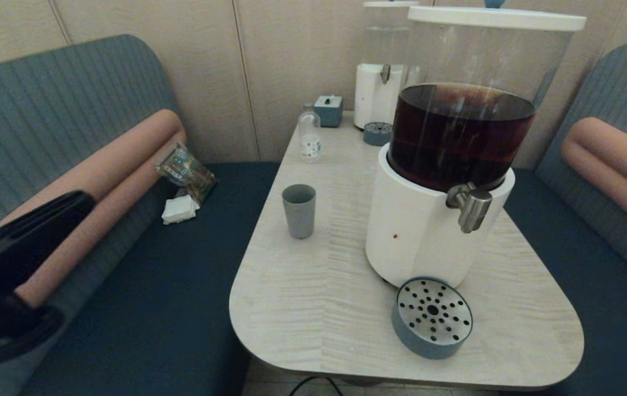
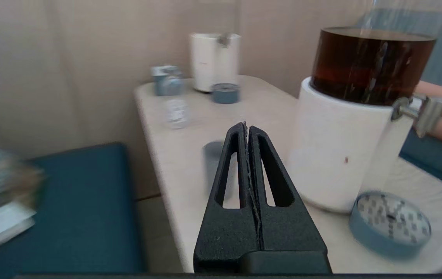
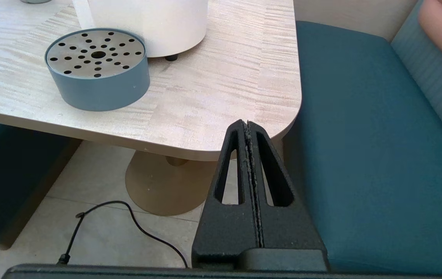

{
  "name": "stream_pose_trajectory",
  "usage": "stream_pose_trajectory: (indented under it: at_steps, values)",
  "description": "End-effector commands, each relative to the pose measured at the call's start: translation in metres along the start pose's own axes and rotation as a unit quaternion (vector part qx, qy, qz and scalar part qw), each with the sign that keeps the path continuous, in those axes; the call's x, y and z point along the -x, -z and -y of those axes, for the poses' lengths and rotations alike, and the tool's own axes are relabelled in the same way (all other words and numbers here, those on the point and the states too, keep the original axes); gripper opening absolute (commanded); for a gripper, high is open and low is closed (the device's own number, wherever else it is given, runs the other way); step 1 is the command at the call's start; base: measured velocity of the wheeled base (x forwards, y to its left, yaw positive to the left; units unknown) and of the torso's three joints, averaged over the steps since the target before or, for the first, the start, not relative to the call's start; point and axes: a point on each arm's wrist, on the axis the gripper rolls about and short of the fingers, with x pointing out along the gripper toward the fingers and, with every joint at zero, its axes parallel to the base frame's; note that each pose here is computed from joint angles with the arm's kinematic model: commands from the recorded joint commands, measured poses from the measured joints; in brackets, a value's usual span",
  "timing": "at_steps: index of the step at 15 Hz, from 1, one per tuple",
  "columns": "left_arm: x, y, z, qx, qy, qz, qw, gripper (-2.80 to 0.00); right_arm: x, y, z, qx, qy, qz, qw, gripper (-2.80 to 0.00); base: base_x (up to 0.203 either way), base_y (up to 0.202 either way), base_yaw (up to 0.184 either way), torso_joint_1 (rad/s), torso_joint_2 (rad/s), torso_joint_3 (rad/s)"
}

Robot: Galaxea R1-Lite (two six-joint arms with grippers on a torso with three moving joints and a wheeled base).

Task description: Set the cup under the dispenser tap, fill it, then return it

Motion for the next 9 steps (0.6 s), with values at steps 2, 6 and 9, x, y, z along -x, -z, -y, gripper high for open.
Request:
stream_pose_trajectory:
  at_steps: [2, 6, 9]
  values:
    - [0.078, -0.011, 0.012, -0.030, -0.032, 0.078, 0.9959, -2.80, 0.000, 0.000, 0.000, 0.000, 0.000, 0.001, 1.000, -2.80, 0.000, 0.000, 0.000, 0.000, 0.00, 0.000]
    - [0.125, 0.018, 0.026, -0.041, -0.052, 0.103, 0.9925, -2.80, 0.000, 0.000, 0.000, 0.000, 0.000, 0.002, 1.000, -2.80, 0.000, 0.000, 0.000, 0.000, 0.00, 0.000]
    - [0.137, 0.021, 0.031, -0.027, -0.055, 0.143, 0.9879, -2.80, 0.000, 0.000, 0.000, 0.000, 0.000, 0.000, 1.000, -2.80, 0.000, 0.000, 0.000, 0.000, 0.00, 0.000]
